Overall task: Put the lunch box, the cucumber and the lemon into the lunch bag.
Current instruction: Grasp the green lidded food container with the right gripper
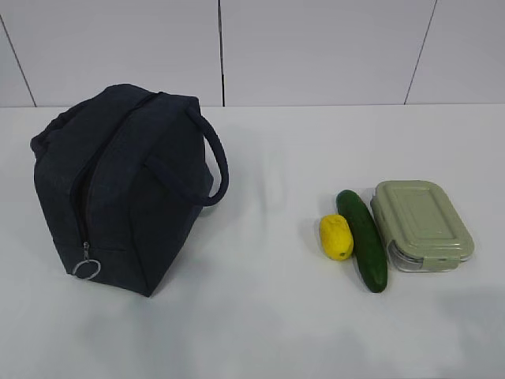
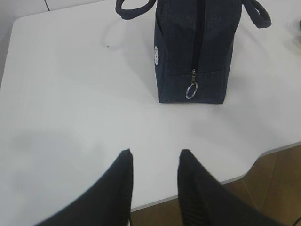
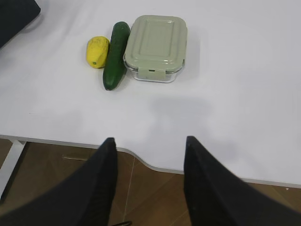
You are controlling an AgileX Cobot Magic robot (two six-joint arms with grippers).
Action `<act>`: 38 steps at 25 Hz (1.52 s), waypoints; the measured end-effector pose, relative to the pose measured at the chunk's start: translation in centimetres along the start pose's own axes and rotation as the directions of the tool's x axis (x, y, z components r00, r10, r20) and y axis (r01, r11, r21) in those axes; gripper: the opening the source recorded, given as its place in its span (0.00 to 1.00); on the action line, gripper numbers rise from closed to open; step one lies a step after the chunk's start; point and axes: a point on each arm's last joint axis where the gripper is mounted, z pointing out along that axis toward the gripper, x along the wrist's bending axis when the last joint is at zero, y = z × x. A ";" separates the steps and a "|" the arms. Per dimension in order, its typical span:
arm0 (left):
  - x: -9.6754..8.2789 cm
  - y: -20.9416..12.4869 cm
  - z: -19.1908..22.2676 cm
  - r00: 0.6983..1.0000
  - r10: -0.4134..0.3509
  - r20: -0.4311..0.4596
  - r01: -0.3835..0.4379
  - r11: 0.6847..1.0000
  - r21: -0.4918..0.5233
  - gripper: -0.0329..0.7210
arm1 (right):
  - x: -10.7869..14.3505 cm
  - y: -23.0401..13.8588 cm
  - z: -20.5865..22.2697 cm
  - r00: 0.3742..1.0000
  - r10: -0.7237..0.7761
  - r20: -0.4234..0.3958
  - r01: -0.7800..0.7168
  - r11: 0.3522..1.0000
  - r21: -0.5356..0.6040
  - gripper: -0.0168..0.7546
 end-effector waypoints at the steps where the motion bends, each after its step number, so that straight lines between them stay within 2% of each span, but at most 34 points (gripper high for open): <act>1: 0.0 0.0 0.0 1.000 0.000 0.000 0.000 1.000 0.000 0.35 | 0.0 0.0 0.0 1.000 0.000 0.000 0.000 1.000 0.000 0.47; 23: 0.0 0.0 0.0 1.000 0.000 0.000 0.000 1.000 0.000 0.36 | 0.0 0.2 -0.2 1.000 -0.001 0.001 0.001 1.000 -0.009 0.47; 31: 0.0 0.0 0.0 1.000 0.000 0.000 0.000 1.000 0.000 0.36 | 0.4 1.9 -1.2 0.999 0.021 -0.047 -0.019 0.999 0.039 0.47; 38: 0.0 0.0 0.0 1.000 0.000 0.000 0.000 1.000 0.000 0.36 | 1.2 4.1 0.3 0.976 0.120 -0.184 -0.097 0.987 0.129 0.47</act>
